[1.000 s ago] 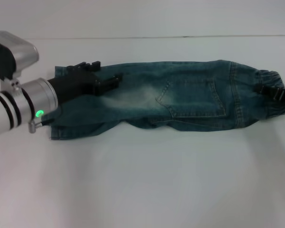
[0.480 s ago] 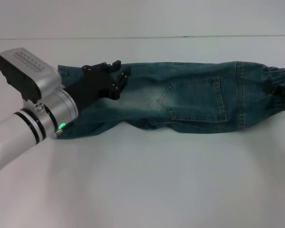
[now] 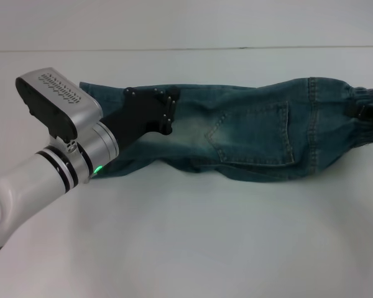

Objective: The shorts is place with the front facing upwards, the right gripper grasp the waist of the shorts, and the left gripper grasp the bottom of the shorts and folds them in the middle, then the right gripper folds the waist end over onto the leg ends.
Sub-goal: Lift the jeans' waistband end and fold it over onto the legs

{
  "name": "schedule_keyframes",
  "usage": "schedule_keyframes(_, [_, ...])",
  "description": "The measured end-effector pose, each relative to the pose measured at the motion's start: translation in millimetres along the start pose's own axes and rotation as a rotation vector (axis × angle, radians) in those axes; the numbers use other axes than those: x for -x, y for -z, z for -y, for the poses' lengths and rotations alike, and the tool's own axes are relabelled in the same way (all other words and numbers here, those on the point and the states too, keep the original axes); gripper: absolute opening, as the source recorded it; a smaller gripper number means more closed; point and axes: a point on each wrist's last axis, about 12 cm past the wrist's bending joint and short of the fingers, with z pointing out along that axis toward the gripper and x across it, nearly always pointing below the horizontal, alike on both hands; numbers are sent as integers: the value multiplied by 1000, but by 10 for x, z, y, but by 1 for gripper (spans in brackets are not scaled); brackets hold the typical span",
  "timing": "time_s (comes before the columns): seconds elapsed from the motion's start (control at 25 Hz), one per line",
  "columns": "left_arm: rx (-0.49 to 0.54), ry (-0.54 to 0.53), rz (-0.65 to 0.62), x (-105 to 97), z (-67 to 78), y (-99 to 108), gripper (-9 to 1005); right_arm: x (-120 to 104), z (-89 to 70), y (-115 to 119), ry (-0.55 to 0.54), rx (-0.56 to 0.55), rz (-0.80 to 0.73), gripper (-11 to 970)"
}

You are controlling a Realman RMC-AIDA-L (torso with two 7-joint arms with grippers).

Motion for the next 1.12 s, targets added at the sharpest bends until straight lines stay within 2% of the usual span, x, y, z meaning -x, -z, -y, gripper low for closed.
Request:
schedule_keyframes(0.04, [-3,-1,-1,0,5,-3,-5,8,-27,14,-2,15,-5,107])
schedule_keyframes(0.44, [-68,-49,-38,-3,116,-84,6,195,-317,250,7,195,0,104])
schedule_keyframes(0.68, [-107,-73,-72,-33,189,-114,9,357,-488,263,38,240,1,105])
schedule_keyframes(0.88, [-154,-63,-88,-61,287,-121,12,530,-658,68,82,281,-38,104])
schedule_keyframes(1.12, [-190,-50,-88,-73,390,-130,15,745,-1013,-399,168,308,-141,98])
